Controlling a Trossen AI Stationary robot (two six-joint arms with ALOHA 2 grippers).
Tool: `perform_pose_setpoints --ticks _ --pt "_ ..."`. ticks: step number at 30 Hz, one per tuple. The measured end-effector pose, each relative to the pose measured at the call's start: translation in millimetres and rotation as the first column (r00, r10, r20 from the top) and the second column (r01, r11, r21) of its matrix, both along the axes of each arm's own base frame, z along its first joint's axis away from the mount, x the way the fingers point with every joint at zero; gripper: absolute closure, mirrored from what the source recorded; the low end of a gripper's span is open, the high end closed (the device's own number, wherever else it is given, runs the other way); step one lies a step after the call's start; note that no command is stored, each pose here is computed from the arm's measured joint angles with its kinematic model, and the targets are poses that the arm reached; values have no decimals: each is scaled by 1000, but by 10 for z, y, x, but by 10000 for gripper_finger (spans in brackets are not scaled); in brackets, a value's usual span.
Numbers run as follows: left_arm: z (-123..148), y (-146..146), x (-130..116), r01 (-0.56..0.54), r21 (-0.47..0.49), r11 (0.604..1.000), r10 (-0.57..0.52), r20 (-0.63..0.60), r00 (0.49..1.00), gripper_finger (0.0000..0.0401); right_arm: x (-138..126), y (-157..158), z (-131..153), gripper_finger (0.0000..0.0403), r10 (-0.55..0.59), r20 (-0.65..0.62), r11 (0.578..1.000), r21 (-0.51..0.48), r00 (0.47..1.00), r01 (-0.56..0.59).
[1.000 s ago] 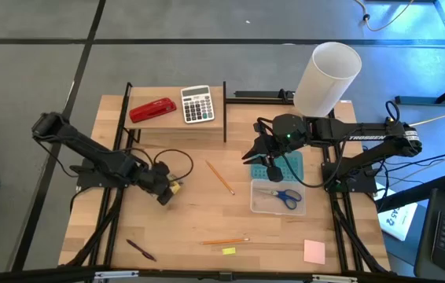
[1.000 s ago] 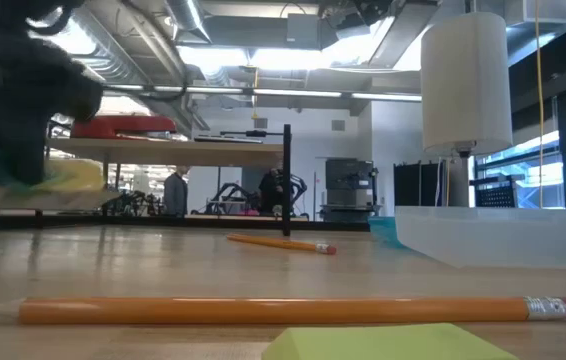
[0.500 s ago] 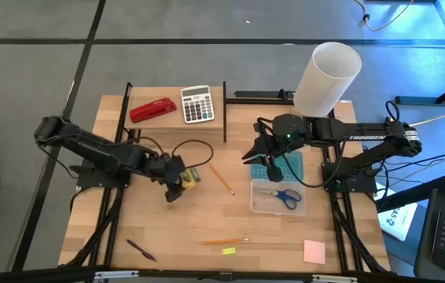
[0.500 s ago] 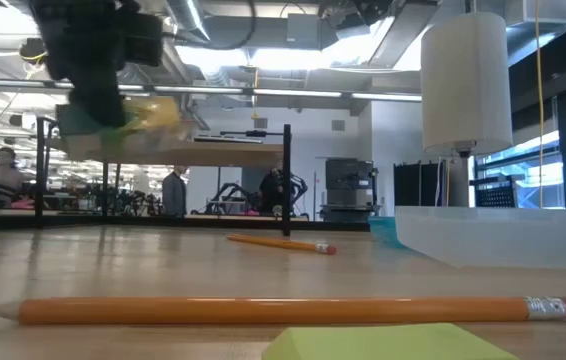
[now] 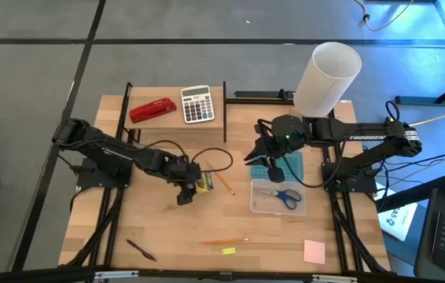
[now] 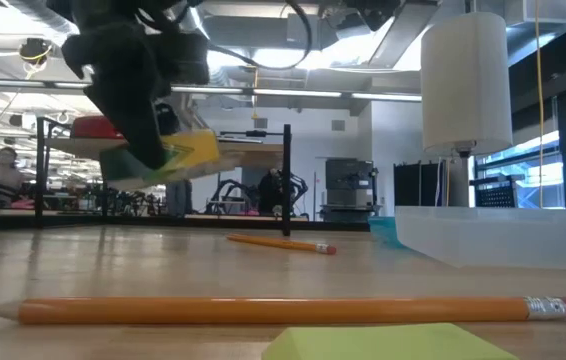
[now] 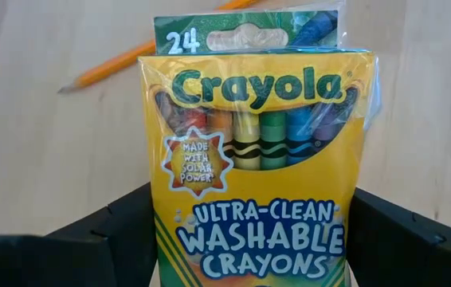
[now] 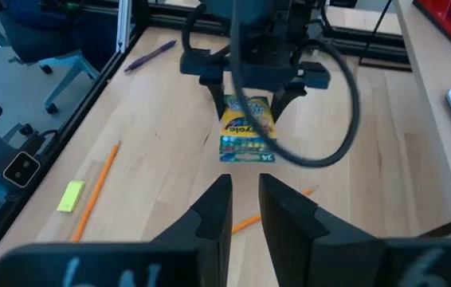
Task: Pack school essentials
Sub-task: Put the yellow crayon box into the blue supply box
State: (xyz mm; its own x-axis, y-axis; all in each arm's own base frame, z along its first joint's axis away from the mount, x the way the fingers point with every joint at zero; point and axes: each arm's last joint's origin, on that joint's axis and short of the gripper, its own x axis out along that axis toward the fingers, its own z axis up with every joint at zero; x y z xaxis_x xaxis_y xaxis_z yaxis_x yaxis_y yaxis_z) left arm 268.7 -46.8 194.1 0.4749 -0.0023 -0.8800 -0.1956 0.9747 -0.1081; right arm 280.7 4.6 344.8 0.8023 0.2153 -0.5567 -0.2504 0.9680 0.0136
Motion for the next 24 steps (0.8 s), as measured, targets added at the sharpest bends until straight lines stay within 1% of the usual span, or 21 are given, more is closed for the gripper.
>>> perform_pose_setpoints --ticks 4,10,17,24 --pt "-42 -10 55 -1 -5 1000 2 17 1000 90 1 0 1 334 0 1 1000 1 1000 0" --pt "-33 -14 75 -1 -9 1000 2 39 999 90 5 1 7 334 -2 9 1000 3 1000 2" --pt "-31 -14 77 -3 -9 1000 3 42 999 90 6 1 9 334 -73 -22 991 107 997 75" --pt "-124 -34 110 32 14 999 -32 13 999 90 10 5 14 334 -39 1 998 58 999 39"
